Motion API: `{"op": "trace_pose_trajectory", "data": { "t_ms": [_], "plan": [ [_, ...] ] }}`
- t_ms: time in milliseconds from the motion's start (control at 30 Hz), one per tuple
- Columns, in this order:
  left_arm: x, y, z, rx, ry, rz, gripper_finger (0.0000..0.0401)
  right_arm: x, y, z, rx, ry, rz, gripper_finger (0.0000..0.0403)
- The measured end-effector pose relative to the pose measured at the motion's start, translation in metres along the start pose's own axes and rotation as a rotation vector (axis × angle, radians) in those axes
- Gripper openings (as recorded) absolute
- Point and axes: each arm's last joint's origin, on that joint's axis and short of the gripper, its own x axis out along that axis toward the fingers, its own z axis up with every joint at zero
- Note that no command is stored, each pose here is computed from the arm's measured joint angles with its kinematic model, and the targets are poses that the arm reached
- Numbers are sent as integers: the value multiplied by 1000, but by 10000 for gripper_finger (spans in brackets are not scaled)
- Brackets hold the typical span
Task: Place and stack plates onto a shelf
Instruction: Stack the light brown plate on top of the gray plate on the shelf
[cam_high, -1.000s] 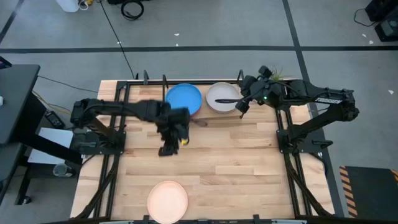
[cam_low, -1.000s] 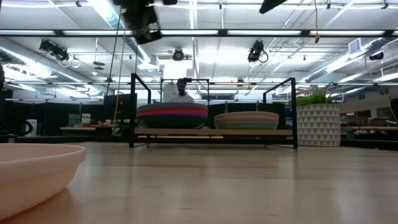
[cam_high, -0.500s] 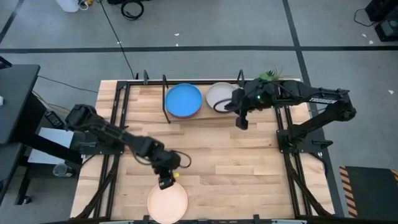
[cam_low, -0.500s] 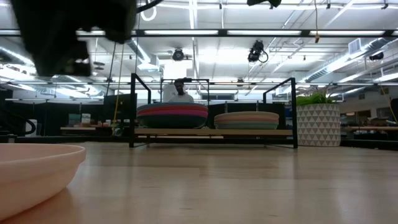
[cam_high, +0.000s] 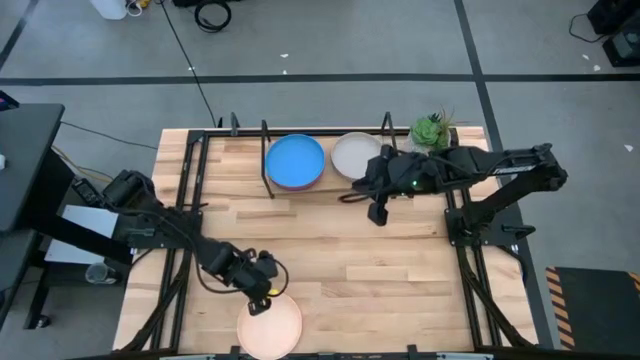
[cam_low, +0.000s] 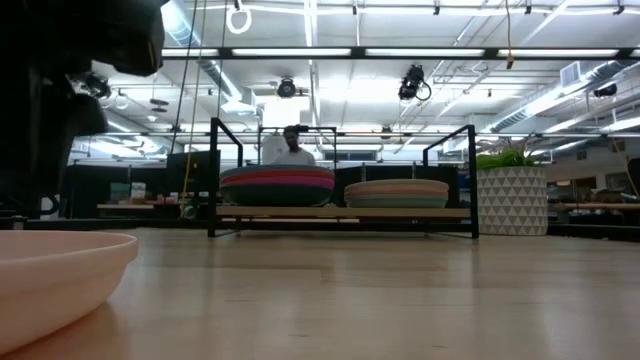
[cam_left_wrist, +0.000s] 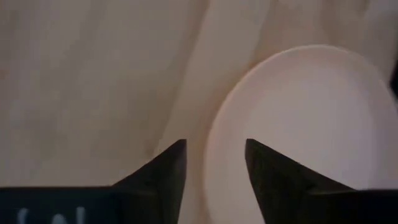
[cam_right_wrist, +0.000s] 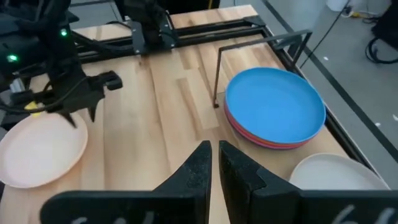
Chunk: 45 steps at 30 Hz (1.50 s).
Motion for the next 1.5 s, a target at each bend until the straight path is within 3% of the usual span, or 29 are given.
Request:
{"op": "trace_pose_trajectory", "data": {
  "t_ms": [100, 233, 733, 900, 1067, 1133, 1267, 1400, 1500],
  "plan": [
    [7, 1, -6, -4, -18, -47, 196, 4, 7, -2, 2, 10, -2, 36],
    [14, 11, -13, -23, -6, -6, 212, 9, 15, -4, -15, 24, 13, 36],
    [35, 13, -21, 77, 17, 12, 175, 16, 23, -6, -33, 36, 31, 36],
    [40, 12, -21, 75, 21, 21, 138, 16, 23, -7, -39, 40, 30, 36],
    [38, 11, -20, 41, 31, -12, 40, 16, 23, -7, -63, 40, 30, 36],
    [34, 12, -17, 1, 49, -41, 16, 16, 23, -7, -64, 41, 30, 36],
    [19, 12, -6, -82, 9, -65, 17, 18, 24, -8, -61, 51, 27, 36],
    [-8, 10, 25, -149, -151, -42, 15, 25, 24, -10, -27, 83, 10, 38],
    [-27, 16, 53, -217, -293, 35, 15, 30, 24, -10, -39, 94, 18, 49]
  ]
}}
